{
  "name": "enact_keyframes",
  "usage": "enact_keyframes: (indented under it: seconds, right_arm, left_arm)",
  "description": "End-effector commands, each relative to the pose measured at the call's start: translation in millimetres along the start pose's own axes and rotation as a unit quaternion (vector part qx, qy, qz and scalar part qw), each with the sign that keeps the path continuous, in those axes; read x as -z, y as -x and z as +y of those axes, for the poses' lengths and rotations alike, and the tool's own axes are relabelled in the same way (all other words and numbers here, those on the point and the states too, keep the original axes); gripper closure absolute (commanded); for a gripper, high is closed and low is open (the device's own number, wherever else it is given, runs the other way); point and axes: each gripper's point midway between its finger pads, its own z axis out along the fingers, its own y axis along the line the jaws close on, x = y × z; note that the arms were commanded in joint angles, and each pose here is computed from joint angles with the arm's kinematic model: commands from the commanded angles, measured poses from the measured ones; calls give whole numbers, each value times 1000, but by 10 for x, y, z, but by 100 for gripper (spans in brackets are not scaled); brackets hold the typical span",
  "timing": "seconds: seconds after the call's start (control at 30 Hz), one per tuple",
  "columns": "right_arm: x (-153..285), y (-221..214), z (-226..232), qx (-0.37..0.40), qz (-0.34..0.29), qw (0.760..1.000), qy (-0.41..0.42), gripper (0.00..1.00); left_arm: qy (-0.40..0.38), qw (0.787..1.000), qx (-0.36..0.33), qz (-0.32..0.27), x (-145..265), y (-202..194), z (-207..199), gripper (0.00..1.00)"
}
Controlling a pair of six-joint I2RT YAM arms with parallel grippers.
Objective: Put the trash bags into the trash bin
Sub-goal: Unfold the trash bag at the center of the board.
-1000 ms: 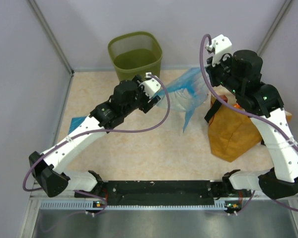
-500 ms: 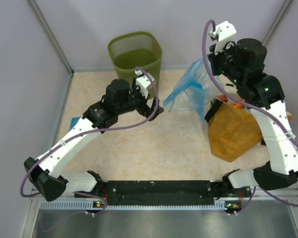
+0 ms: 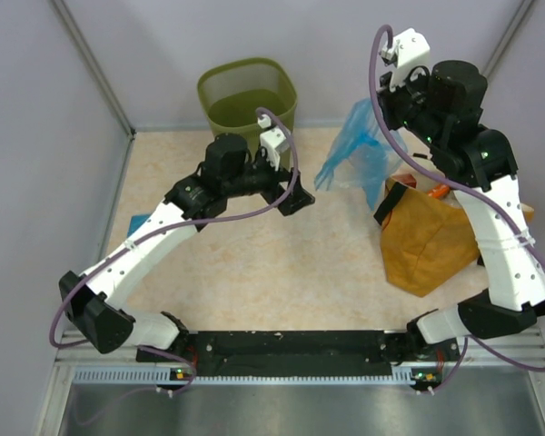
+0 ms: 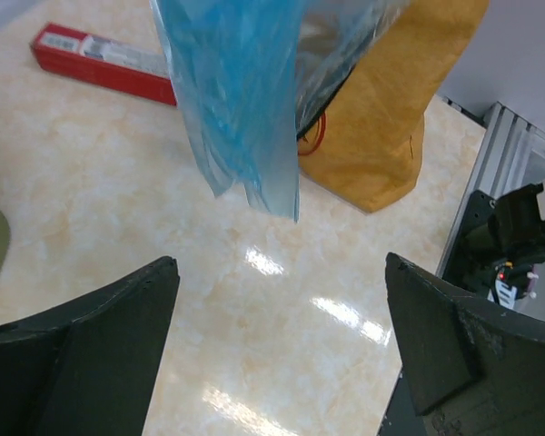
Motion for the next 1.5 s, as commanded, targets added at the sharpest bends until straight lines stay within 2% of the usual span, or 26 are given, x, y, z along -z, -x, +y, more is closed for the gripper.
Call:
enact_keyframes:
  seconds: [0.0,0.3,0.47,0.7,0.83,0.9,0.97,1.17,1.23,1.27,1.3,1.33,1.37,1.43,1.47]
  right_arm:
    - [129,95,79,-15,-23,999,28,100]
    - [111,-102,381,-42,1,994,98,100]
    - [65,-160,426,-43,12,993,106,100]
    - [8,-281,470,-48,29,992,112,100]
    - [0,-313,514,-53,34,991,120,100]
    - [9,-310,513,-53,33,991,120,100]
    - [13,-330,511,-52,35,991,120,100]
    - [93,-268,470,-49,25,992,113,100]
    - [104,-266,454,-48,24,993,110,100]
    - [103,-279,457,-47,26,992,110,100]
    - [98,-300,462,-46,29,992,111,100]
    - [90,-322,474,-46,31,992,112,100]
    - [79,-352,476,-45,35,992,112,100]
    - [69,-390,490,-43,40,992,115,100]
    - [73,-395,491,-43,41,992,115,96]
  left_arm:
    - [28,993,-75,-87,102,764,13,1]
    - [59,990,-85,-93,-233,1134,73,1]
    - [73,986,-118,-88,-342,1089,-25,1]
    - [85,985,-129,-83,-373,1049,-108,1]
    - [142,975,-156,-68,-451,959,-21,1]
    - [159,972,-157,-66,-471,948,41,5]
    - [171,970,-164,-63,-484,934,94,15]
    - [169,970,-169,-44,-547,769,141,33]
    - [169,970,-172,-41,-548,737,147,43]
    - [169,969,-173,-43,-532,746,142,49]
    - [169,969,-176,-45,-512,759,137,62]
    - [170,968,-176,-49,-490,781,132,78]
    - [174,967,-178,-54,-450,819,129,100]
    - [182,965,-179,-62,-394,887,138,100]
    - [189,963,-179,-65,-363,924,149,100]
